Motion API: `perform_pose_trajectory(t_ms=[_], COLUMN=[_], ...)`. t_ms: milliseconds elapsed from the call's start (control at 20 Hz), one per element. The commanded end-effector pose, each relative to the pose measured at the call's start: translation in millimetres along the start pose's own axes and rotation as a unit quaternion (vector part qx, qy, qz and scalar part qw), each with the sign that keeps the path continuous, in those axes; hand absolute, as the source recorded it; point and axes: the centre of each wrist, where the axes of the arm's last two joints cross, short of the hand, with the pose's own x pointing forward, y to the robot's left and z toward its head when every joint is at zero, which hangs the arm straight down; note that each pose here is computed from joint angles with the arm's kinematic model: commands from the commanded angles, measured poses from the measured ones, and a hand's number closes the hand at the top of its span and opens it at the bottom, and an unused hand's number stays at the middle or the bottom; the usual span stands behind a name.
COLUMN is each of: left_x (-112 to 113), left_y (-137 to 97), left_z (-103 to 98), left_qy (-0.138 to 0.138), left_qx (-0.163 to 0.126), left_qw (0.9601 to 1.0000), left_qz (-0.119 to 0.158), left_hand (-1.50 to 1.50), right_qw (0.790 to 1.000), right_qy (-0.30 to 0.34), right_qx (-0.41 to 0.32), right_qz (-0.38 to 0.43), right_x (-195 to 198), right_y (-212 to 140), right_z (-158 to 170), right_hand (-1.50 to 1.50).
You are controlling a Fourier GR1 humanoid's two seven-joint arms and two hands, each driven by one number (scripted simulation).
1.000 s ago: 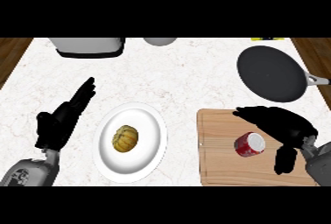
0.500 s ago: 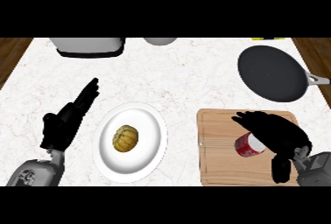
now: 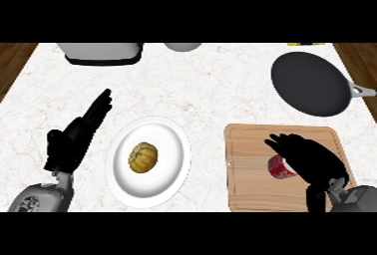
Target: Pick the can from the cutting board and place it in the pan
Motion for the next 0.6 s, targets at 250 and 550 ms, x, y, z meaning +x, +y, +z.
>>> perform_pose_trajectory(t_ms=[250, 550], left_x=[-7.4, -9.2], left_y=[-12.1, 11.9], left_z=[-4.0, -10.1], left_qy=[0.004, -0.005], left_qx=[-0.002, 0.006], left_qw=[1.0000, 1.0000], left_qz=[0.004, -0.002], left_hand=[0.00, 0.00], right_qw=[1.000, 0.997], right_qy=[-0.001, -0.047], right_qx=[-0.005, 0.039], right_qz=[0.002, 0.047], right_x=[-6.2, -3.2], right_y=[19.7, 38.5], right_z=[-29.5, -43.7], right_hand=[-1.50, 1.50])
